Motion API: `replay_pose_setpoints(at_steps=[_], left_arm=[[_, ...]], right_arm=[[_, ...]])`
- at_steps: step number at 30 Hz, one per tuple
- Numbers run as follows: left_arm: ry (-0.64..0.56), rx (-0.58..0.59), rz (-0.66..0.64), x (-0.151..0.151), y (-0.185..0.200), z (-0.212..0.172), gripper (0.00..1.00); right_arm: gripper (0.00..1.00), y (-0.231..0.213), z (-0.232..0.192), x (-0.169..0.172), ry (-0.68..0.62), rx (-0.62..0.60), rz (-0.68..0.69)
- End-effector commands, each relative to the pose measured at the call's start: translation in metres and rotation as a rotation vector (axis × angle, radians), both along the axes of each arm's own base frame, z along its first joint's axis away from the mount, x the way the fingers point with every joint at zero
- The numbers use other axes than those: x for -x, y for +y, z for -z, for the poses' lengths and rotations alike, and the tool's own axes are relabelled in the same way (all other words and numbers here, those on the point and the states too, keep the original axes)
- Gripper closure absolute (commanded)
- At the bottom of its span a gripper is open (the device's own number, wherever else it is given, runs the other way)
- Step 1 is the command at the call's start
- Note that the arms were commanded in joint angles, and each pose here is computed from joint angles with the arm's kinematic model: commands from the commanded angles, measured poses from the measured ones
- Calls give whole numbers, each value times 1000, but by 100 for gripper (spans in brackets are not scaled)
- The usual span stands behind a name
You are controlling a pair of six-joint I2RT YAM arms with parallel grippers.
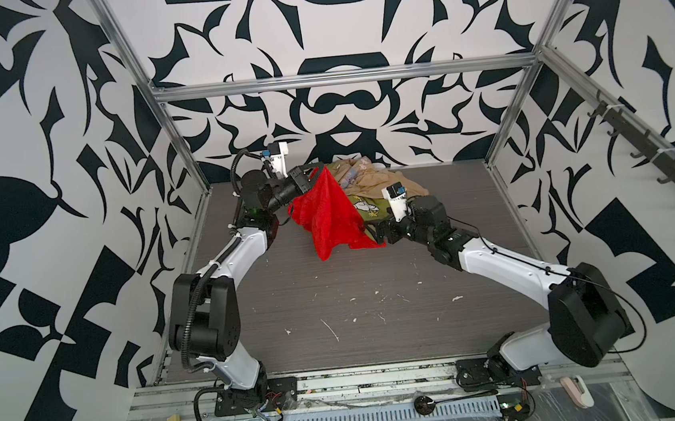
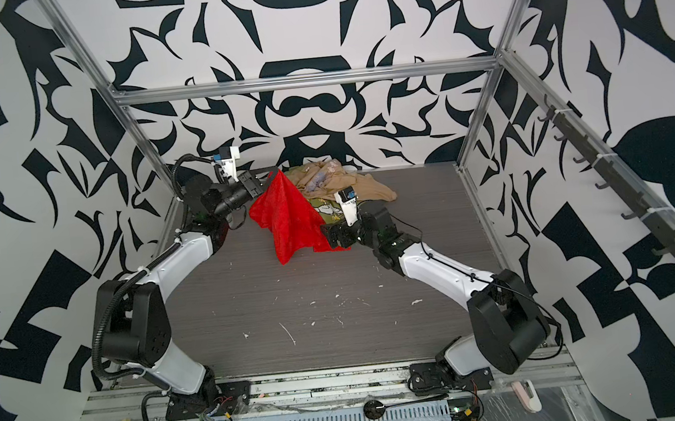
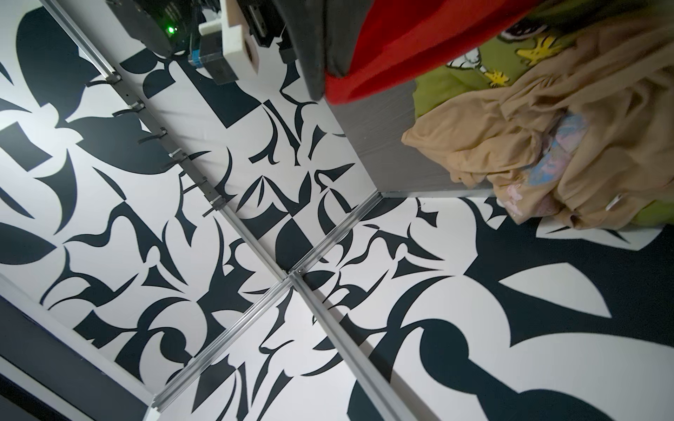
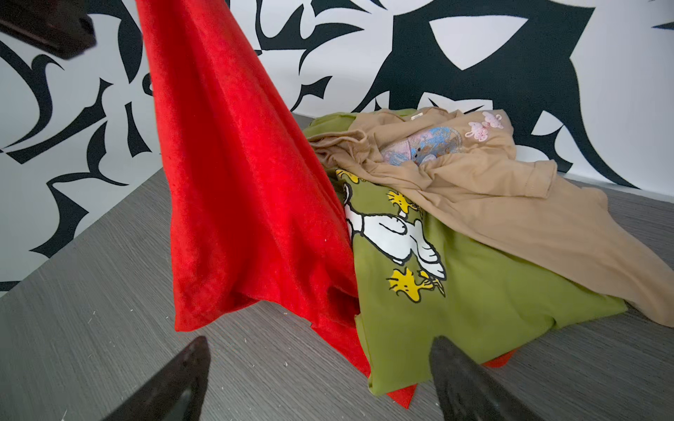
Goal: Pick out a specific cloth from the pile
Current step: 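Lift the red shirt high with the left gripper, pulling it off the pile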
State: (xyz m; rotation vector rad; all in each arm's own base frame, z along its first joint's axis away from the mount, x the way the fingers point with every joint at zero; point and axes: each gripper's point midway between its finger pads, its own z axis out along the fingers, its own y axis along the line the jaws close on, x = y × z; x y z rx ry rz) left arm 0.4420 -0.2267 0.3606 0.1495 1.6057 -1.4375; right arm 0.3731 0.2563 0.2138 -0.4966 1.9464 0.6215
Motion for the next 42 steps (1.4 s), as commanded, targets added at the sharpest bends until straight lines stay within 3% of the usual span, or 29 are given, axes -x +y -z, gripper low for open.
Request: replay_pose_setpoints(at_steps=[1, 26, 35, 42], left_arm=[[-160, 58, 12, 22, 1, -61, 100], [-270, 138, 21, 61, 9, -125, 100], [-334, 67, 212, 87, -3, -124, 100], [-368, 51, 310, 99, -6, -134, 100]], right_arm=[[4, 4, -21, 1, -74, -36, -13], [3, 9, -23, 14, -158, -21, -69], [4, 18, -24, 46, -387, 110, -284], [1, 14, -21, 56, -519, 238, -351]])
